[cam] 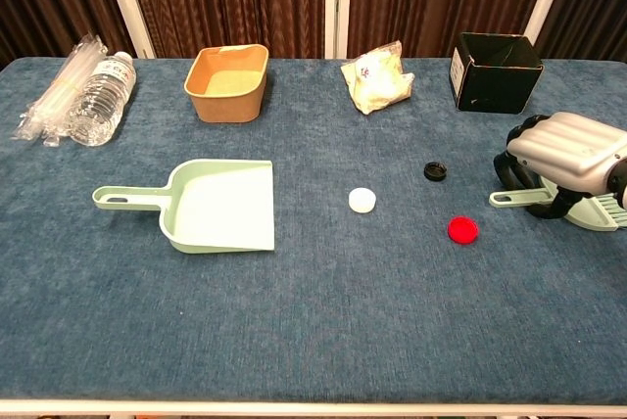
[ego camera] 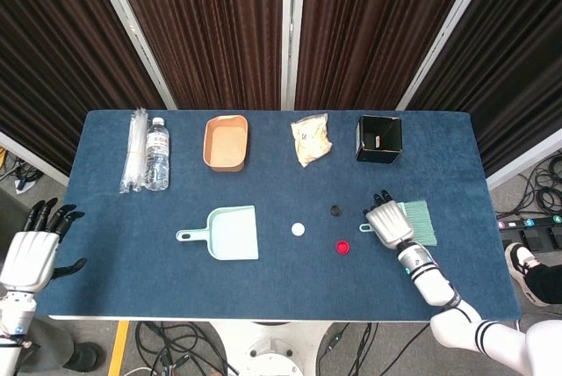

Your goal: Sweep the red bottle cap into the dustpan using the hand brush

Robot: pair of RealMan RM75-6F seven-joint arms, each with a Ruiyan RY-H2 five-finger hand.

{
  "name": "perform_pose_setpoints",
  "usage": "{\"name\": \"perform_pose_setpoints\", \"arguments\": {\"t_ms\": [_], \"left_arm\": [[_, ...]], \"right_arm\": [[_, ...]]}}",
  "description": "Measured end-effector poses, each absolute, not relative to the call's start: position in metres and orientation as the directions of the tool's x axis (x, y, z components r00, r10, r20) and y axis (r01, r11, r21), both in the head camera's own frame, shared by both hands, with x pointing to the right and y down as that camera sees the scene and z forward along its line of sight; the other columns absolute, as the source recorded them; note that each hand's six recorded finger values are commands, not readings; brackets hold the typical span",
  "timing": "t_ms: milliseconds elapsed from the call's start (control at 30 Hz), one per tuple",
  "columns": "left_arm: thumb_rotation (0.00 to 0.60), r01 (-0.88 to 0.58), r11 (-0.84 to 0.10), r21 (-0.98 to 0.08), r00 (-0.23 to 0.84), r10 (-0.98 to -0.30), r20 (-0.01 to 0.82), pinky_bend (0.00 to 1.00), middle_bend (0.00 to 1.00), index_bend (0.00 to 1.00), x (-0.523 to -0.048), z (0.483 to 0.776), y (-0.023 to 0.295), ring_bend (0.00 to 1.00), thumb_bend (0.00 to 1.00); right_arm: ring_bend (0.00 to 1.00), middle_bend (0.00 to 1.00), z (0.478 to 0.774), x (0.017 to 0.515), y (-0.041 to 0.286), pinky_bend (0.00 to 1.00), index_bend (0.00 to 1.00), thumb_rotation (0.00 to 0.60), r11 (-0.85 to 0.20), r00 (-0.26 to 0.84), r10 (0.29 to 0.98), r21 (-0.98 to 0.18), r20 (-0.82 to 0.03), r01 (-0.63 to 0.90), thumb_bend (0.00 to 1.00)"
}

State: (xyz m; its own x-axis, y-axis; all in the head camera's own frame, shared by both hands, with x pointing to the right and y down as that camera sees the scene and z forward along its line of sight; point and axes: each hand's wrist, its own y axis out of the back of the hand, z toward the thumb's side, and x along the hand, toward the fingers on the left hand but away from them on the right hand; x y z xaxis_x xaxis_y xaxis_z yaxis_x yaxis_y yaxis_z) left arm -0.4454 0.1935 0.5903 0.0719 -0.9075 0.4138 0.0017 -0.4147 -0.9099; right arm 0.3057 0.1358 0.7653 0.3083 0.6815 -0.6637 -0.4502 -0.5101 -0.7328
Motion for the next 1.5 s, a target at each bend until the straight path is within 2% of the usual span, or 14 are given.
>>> {"name": "perform_pose_setpoints", "arguments": {"t_ms": [200,333,500,633,867,933,1033,1133,1167,1300,1500], "left_arm": [[0.600,-0.005,-0.419,-0.908,0.107,-0.903,0.416,0.06,0.16,0.24,-0.436,0.590,0.184,0.05,0.00],[0.600,-0.016,-0.445,-0.896,0.138,-0.888,0.438,0.07,0.16,0.24,-0.429,0.593,0.177,0.05,0.00],[0.600,-0.034,-0.489,-0.871,0.196,-0.858,0.474,0.08,0.17,0.25,-0.413,0.600,0.160,0.05,0.00],[0.600,-0.039,-0.529,-0.848,0.243,-0.828,0.505,0.12,0.23,0.29,-0.394,0.612,0.147,0.12,0.00],[0.600,-0.054,-0.649,-0.759,0.311,-0.733,0.605,0.17,0.26,0.32,-0.346,0.655,0.139,0.16,0.00],[0.600,-0.049,-0.672,-0.739,0.323,-0.711,0.625,0.20,0.27,0.33,-0.333,0.666,0.140,0.17,0.00],[0.600,-0.063,-0.700,-0.712,0.331,-0.687,0.647,0.23,0.30,0.34,-0.311,0.684,0.145,0.19,0.04],[0.600,-0.082,-0.718,-0.691,0.324,-0.675,0.663,0.23,0.31,0.35,-0.294,0.699,0.148,0.21,0.17],[0.600,-0.087,-0.724,-0.684,0.320,-0.670,0.669,0.23,0.31,0.35,-0.289,0.704,0.149,0.21,0.19],[0.600,-0.081,-0.733,-0.675,0.315,-0.661,0.681,0.23,0.35,0.35,-0.272,0.714,0.151,0.24,0.19],[0.600,-0.013,-0.707,-0.707,0.278,-0.681,0.677,0.26,0.42,0.40,-0.263,0.725,0.151,0.31,0.19]], "right_arm": [[0.25,0.62,0.763,0.308,0.133,0.19,0.63,0.600,-0.537,0.322,0.689,-0.755,-0.650,-0.376,0.34],[0.25,0.62,0.751,0.313,0.124,0.19,0.64,0.600,-0.536,0.339,0.708,-0.784,-0.619,-0.312,0.38],[0.25,0.62,0.717,0.318,0.105,0.19,0.64,0.600,-0.497,0.368,0.744,-0.830,-0.558,-0.255,0.39],[0.25,0.62,0.683,0.318,0.089,0.19,0.64,0.600,-0.475,0.388,0.766,-0.858,-0.512,-0.196,0.39],[0.25,0.62,0.614,0.316,0.051,0.19,0.65,0.600,-0.406,0.404,0.815,-0.907,-0.415,-0.111,0.39],[0.25,0.62,0.604,0.316,0.045,0.19,0.66,0.600,-0.392,0.400,0.825,-0.914,-0.399,-0.102,0.39],[0.25,0.62,0.602,0.318,0.044,0.19,0.66,0.600,-0.393,0.389,0.829,-0.913,-0.402,-0.106,0.39],[0.25,0.62,0.606,0.320,0.048,0.19,0.66,0.600,-0.406,0.383,0.825,-0.907,-0.415,-0.109,0.39],[0.25,0.62,0.608,0.320,0.049,0.19,0.66,0.600,-0.412,0.382,0.822,-0.904,-0.421,-0.110,0.39],[0.25,0.62,0.612,0.321,0.053,0.19,0.66,0.600,-0.417,0.383,0.818,-0.901,-0.429,-0.118,0.39],[0.25,0.62,0.618,0.324,0.057,0.19,0.66,0.600,-0.433,0.379,0.812,-0.894,-0.444,-0.119,0.39]]}}
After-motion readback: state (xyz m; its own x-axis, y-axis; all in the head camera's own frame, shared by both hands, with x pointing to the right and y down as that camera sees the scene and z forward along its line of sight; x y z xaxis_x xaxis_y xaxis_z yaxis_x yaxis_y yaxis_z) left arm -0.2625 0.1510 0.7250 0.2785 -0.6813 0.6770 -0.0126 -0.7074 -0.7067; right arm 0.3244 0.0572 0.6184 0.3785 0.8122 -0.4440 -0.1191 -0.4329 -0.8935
